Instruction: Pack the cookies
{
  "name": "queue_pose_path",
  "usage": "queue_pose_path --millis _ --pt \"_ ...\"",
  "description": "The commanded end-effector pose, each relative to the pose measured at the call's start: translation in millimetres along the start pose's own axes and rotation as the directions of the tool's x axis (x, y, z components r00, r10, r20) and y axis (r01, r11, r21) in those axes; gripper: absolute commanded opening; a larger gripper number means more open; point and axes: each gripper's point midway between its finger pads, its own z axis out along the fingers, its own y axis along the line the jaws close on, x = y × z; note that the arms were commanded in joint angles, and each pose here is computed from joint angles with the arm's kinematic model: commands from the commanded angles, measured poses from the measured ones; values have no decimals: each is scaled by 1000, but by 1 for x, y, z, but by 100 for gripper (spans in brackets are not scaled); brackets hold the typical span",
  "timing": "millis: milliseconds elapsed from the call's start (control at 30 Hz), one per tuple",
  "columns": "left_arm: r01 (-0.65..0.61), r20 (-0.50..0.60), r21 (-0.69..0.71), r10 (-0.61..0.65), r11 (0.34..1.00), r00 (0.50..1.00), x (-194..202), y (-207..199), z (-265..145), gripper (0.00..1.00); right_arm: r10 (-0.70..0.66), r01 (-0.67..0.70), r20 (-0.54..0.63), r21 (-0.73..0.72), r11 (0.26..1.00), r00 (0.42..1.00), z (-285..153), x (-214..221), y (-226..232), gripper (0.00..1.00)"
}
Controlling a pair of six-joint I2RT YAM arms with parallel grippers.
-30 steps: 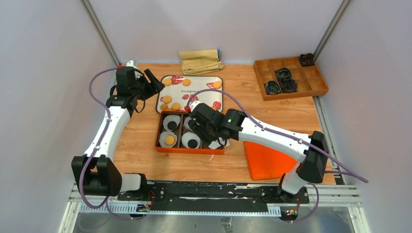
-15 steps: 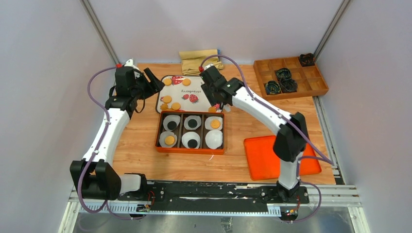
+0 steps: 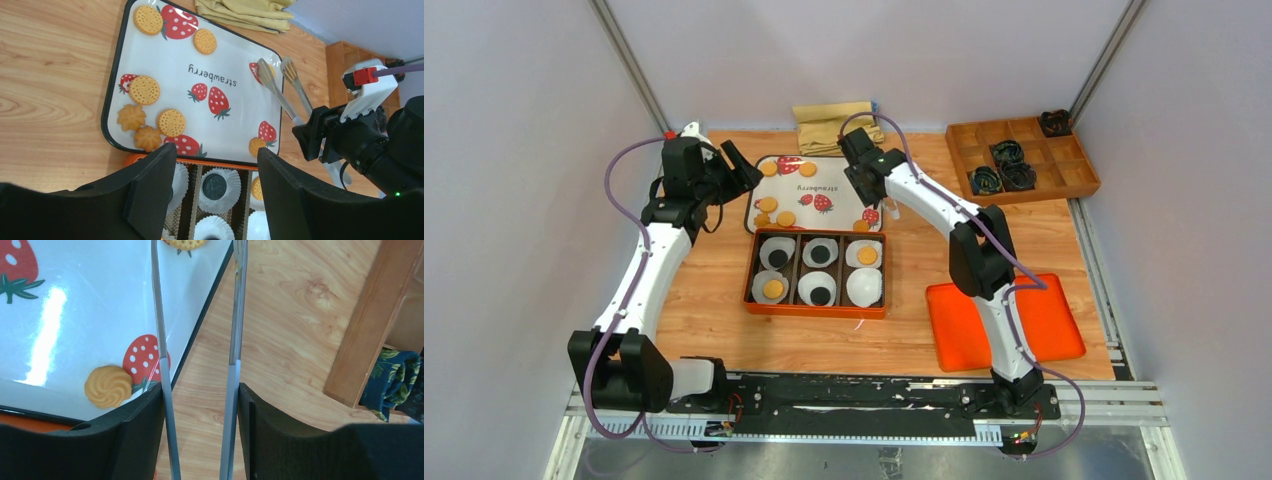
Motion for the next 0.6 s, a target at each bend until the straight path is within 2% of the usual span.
queue_pose_path --millis 0,167,567 --pt "-17 8 4 17 1000 1000 -1 -2 1 67 2 -3 28 37 999 1000 1 -14 -18 56" --pt "-12 -3 0 12 1000 1000 1 0 4 67 16 -16 21 -10 1000 1000 -1 -9 -12 53" --pt "-19 -2 0 19 1000 1000 1 -1 0 67 72 -78 -63 -98 992 995 17 17 13 54"
